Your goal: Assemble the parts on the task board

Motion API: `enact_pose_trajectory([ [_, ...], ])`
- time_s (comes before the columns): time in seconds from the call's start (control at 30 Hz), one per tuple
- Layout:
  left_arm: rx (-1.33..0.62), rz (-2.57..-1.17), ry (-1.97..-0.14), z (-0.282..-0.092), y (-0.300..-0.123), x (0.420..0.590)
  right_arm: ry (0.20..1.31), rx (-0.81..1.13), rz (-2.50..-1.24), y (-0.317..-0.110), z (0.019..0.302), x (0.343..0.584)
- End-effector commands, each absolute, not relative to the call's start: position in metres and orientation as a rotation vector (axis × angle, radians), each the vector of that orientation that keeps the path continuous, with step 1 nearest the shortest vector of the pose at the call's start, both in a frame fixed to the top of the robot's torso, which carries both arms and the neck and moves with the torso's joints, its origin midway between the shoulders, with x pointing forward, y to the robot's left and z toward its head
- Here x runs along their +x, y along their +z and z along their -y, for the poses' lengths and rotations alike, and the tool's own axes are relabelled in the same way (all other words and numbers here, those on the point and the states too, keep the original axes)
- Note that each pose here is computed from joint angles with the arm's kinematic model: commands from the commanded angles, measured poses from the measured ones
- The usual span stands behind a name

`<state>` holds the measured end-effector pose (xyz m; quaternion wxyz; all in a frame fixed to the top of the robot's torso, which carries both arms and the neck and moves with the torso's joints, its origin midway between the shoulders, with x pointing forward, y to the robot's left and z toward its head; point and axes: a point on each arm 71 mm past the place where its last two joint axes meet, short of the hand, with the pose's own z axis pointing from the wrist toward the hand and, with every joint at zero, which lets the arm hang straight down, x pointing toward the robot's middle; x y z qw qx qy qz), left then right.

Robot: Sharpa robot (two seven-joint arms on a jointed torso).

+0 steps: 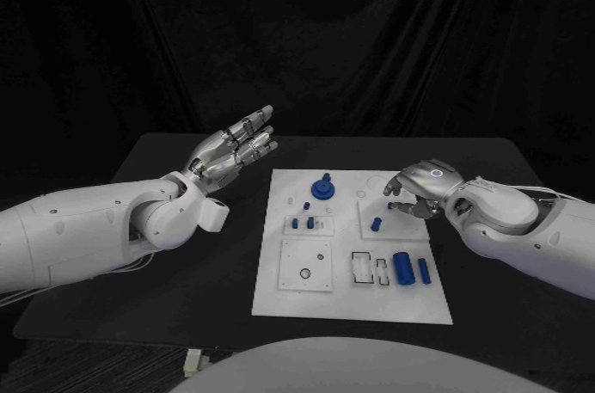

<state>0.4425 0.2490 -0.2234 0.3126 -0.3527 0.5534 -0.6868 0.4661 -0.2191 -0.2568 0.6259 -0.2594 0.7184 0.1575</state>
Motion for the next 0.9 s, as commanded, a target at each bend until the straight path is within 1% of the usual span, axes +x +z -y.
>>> enact_pose_trajectory([
  [0.03,-0.889,-1.389,-1.874,-0.248,-0.218,0.441,0.359,-0.605,-1.66,-0.26,0.219,0.466],
  [0.43,-0.891,-1.396,-1.879,-0.246,-0.22,0.442,0.349,-0.611,-1.677,-0.266,0.22,0.469],
  [0.9,-0.892,-1.404,-1.889,-0.243,-0.221,0.442,0.362,-0.614,-1.686,-0.273,0.215,0.471],
])
